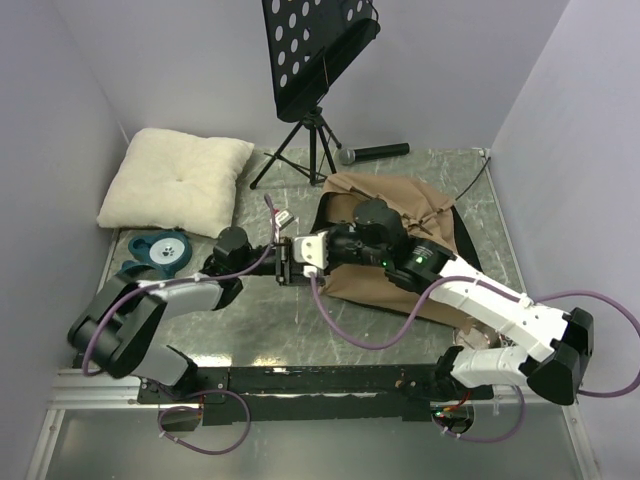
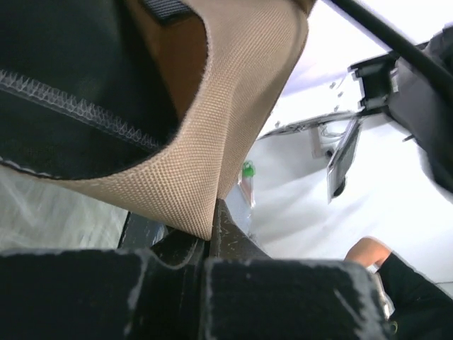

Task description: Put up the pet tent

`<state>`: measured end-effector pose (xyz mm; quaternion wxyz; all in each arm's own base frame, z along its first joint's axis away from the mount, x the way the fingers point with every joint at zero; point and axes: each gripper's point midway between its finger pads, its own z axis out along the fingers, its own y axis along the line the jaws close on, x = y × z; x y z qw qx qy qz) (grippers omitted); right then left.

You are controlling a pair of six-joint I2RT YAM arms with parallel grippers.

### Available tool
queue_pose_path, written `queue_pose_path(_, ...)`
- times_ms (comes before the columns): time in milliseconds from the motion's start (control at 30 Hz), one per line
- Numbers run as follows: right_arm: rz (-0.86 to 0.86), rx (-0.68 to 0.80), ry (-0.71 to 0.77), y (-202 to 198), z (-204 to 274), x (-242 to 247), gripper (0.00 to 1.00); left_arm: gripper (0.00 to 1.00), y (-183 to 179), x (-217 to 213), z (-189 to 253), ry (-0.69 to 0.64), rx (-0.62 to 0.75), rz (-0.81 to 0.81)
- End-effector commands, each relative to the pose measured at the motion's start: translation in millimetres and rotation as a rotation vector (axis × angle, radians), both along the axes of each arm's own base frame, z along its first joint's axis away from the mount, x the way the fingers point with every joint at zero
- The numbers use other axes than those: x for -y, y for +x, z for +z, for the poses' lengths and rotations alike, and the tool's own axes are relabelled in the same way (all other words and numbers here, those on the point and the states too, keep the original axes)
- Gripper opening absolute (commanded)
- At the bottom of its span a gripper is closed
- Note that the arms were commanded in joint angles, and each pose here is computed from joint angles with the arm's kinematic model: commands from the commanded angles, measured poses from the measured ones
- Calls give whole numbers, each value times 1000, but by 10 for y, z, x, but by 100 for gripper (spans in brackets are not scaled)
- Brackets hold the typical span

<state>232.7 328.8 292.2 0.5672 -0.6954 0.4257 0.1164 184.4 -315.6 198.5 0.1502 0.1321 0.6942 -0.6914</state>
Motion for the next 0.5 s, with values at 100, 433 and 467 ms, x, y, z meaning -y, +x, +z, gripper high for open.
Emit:
queue_pose_path(100, -3, -22, -212, -4, -587, 551, 0, 1, -135, -412, -261, 190, -24, -67)
queue_pose_path(433, 98, -115, -398, -215, -1156, 576, 0, 1, -274, -669, -61, 245, -83, -161)
queue_pose_path(467, 103, -116, -418, -224, -1200, 568, 0, 1, -279, -683, -25, 243, -79, -161)
